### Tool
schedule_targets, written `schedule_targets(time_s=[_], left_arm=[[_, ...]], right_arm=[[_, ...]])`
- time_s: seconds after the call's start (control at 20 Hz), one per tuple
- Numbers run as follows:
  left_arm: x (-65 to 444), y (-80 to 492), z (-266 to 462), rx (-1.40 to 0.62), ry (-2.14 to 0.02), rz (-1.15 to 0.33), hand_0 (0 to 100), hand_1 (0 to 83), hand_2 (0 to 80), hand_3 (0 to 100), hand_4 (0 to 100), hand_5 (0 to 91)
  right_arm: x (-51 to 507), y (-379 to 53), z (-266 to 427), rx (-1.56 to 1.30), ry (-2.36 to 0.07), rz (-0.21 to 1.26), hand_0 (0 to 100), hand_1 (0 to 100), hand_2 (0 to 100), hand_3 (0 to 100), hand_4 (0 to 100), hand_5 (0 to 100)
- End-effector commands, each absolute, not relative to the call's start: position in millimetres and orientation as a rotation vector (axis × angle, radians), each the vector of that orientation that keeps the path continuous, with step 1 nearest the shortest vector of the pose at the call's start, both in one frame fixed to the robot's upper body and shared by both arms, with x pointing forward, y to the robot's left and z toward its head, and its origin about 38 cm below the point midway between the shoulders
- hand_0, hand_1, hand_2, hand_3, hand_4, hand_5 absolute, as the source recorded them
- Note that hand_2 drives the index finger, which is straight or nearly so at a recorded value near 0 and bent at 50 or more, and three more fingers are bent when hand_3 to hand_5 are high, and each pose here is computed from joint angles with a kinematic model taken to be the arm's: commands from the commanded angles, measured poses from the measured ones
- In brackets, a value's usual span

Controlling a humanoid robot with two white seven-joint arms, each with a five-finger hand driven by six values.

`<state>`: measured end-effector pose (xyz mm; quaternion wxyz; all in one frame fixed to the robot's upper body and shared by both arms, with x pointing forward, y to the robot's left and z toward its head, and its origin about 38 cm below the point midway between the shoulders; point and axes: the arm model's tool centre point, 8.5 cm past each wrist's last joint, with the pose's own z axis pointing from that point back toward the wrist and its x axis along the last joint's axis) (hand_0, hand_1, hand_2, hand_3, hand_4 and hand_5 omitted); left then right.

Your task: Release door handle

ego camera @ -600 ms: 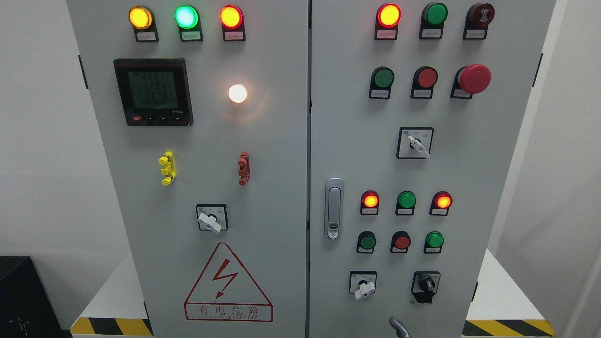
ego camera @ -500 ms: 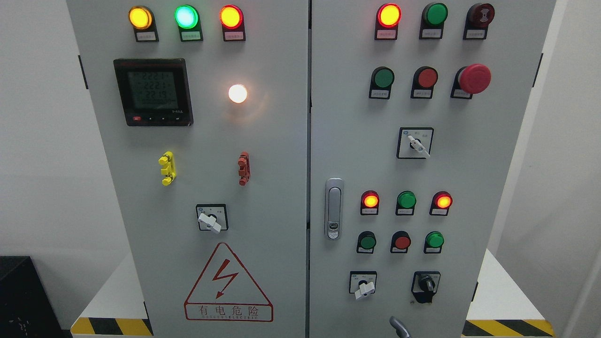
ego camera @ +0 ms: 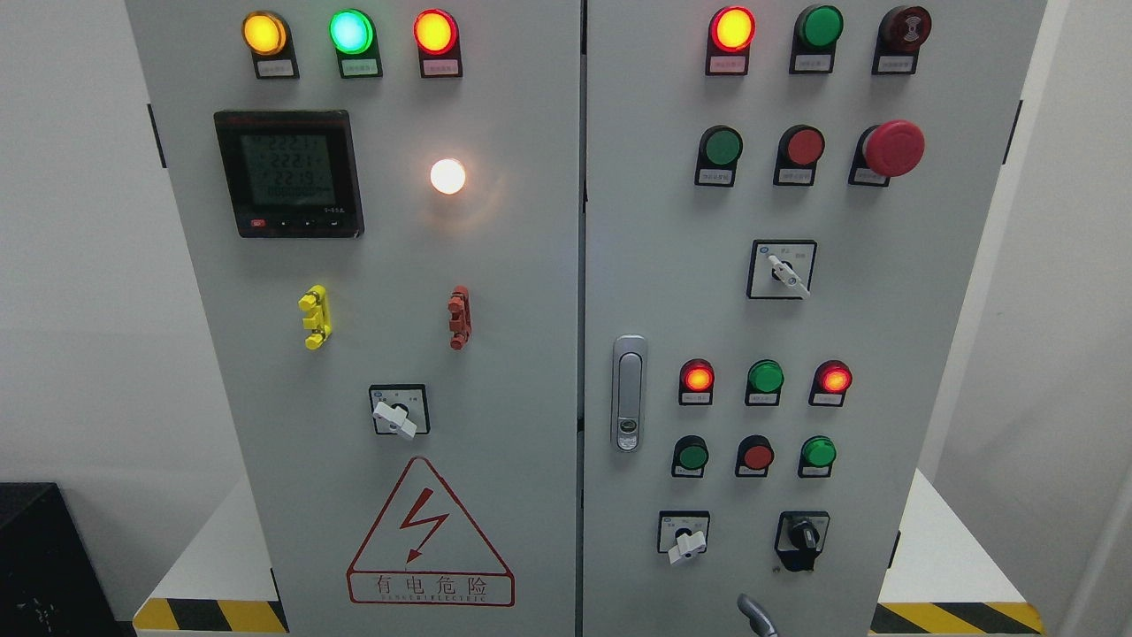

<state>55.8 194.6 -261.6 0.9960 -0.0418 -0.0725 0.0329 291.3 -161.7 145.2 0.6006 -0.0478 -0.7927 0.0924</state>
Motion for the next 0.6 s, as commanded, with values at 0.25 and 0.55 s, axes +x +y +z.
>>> schedule_targets(time_s=[0.25, 0.55], left_arm=[[63, 194, -261, -0.084, -0.164, 0.044, 0, 0.0, 2.2, 9, 1, 0.0], [63, 194, -261, -0.084, -0.164, 0.044, 0, 0.0, 2.2, 9, 1, 0.0]], right_arm=[[291, -161, 147, -0.11, -1.849, 0.217, 40, 30, 0, 4, 7, 3], [292, -160, 174, -0.272, -1.932, 0.317, 40, 29, 0, 29, 33, 21]])
